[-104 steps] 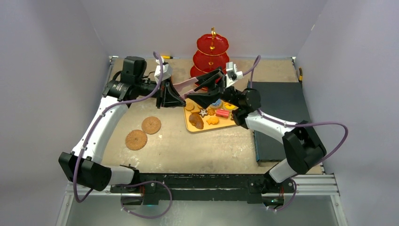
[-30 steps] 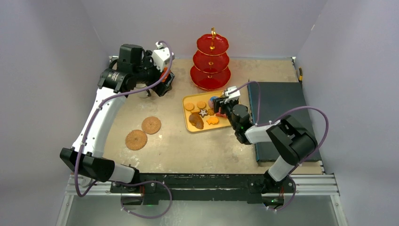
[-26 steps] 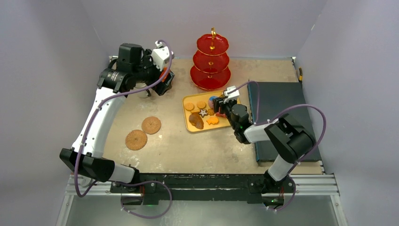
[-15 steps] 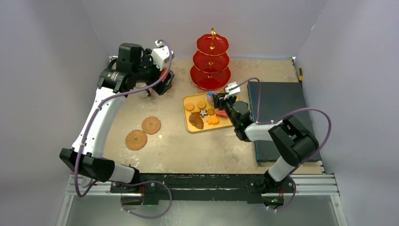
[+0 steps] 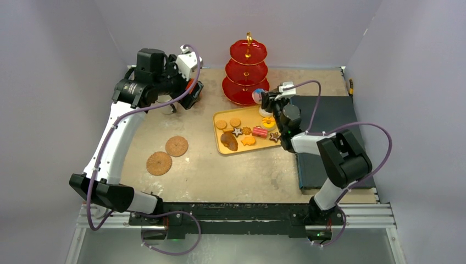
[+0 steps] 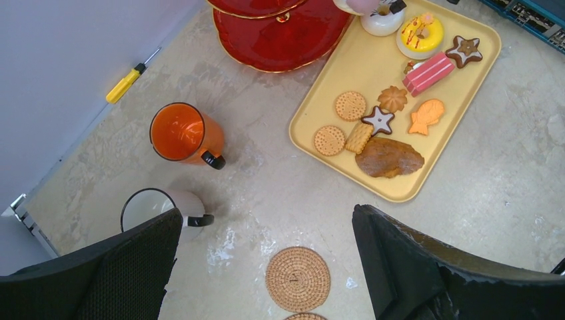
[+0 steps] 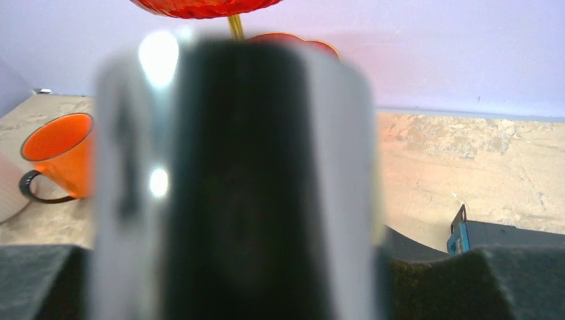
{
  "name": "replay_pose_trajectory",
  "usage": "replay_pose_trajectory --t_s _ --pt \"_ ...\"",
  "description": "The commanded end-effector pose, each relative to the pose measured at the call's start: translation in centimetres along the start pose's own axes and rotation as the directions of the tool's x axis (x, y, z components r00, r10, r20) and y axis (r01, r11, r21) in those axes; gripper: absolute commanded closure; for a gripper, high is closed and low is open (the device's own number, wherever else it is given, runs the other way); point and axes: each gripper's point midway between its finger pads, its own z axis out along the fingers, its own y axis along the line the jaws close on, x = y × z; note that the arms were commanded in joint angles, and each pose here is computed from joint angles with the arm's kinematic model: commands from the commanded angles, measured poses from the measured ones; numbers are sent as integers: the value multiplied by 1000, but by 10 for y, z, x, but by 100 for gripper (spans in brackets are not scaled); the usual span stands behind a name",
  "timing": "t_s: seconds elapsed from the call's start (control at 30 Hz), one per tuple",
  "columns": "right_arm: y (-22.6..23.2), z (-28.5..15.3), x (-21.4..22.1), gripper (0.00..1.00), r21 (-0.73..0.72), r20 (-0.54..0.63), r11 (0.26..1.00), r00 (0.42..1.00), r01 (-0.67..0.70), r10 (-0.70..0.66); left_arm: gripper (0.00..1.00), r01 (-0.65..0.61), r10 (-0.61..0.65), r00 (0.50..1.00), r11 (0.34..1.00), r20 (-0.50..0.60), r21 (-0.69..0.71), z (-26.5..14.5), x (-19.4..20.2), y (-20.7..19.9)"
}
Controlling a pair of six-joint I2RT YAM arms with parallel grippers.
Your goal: Serve the afternoon tea
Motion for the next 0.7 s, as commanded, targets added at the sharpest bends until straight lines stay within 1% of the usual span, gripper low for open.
replay_pose_trajectory --t_s 0.0,0.2,0.33,0.53,0.67 --pt "-6 24 -34 57 25 128 999 991 -26 23 1 -34 35 998 999 46 -25 -10 -15 3" --pt "-15 46 -29 57 65 161 998 987 -21 10 1 -38 39 999 999 36 -11 -5 -10 1" --pt "-17 58 -19 56 81 159 996 987 -23 10 1 -47 47 998 999 30 -5 -3 -7 1" --pt "-20 62 -3 47 93 140 995 990 -34 21 1 -48 47 998 999 29 10 1 -5 -1" --pt "-22 63 2 37 101 131 994 991 -30 17 1 -45 44 999 999 29 13 2 -4 -1"
